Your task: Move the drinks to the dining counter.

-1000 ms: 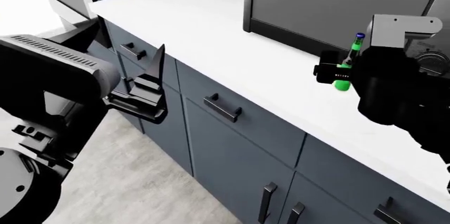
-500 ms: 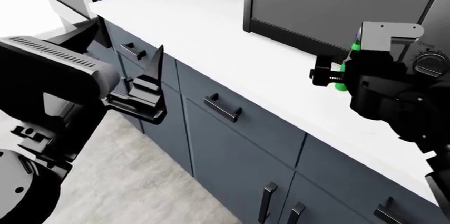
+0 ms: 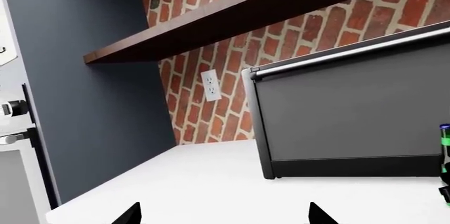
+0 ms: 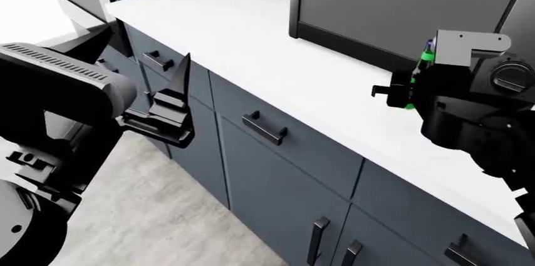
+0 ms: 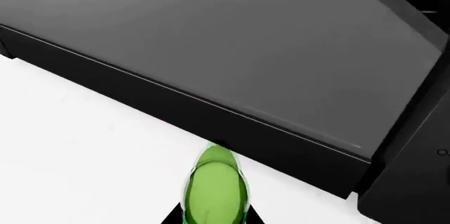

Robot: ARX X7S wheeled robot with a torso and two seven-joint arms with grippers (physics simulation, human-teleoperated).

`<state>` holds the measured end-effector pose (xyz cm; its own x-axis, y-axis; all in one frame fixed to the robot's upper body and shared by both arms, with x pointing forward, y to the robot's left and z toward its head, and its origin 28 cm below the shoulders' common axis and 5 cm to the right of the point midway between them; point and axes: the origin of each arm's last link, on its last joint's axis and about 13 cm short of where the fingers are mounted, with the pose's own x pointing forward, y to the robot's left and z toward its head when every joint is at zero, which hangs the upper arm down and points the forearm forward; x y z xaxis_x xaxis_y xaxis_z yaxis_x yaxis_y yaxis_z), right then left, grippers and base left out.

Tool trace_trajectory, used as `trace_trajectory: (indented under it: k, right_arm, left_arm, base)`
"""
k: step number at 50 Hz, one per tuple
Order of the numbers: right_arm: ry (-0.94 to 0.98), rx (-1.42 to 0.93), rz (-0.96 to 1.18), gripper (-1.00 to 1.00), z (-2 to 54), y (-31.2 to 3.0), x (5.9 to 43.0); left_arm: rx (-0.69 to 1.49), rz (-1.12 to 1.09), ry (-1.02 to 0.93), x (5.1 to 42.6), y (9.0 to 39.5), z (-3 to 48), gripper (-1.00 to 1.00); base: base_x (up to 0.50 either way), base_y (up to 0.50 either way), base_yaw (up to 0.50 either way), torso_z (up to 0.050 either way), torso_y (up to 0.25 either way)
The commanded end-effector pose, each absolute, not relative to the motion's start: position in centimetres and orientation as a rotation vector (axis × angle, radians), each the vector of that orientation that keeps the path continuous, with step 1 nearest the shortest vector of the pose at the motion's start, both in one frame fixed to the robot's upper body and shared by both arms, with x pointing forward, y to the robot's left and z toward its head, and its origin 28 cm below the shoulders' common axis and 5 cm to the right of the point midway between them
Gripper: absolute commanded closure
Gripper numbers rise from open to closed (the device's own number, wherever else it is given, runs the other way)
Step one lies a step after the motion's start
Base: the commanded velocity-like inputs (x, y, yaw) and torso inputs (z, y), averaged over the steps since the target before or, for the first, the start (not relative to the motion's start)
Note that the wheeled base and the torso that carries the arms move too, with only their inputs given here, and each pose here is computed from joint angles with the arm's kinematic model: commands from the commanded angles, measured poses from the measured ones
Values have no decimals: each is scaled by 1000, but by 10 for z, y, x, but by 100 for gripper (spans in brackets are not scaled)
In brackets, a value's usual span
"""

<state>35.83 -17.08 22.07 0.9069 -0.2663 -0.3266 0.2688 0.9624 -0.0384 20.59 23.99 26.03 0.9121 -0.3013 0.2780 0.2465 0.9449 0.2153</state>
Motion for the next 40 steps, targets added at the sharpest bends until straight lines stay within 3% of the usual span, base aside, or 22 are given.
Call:
trace_trajectory:
  k: [1,7,15,33,40]
  right_arm:
    - [203,-23,-254,100,243,-171,335]
    - [34,-12,-115,100,271,-155,299]
    - [-42,-54,12,100,288,-135,269]
    - [-59,-195,63,100,290,-122,267]
    - [-49,-208,63,100,287,-123,265]
  left_arm:
    - [178,-283,-314,206,240,260,-100]
    - [179,-286,-313,206,239,259,-100]
    - [178,-289,-321,204,239,262,-100]
    - [174,-280,-334,200,242,263,-100]
    - [174,-283,-328,202,242,261,-100]
  base:
    - [0,0,0,0,10]
    - [0,0,0,0,0]
    - [0,0,0,0,0]
    - [-408,-271,0,0,1]
    - [-360,-341,309,0,0]
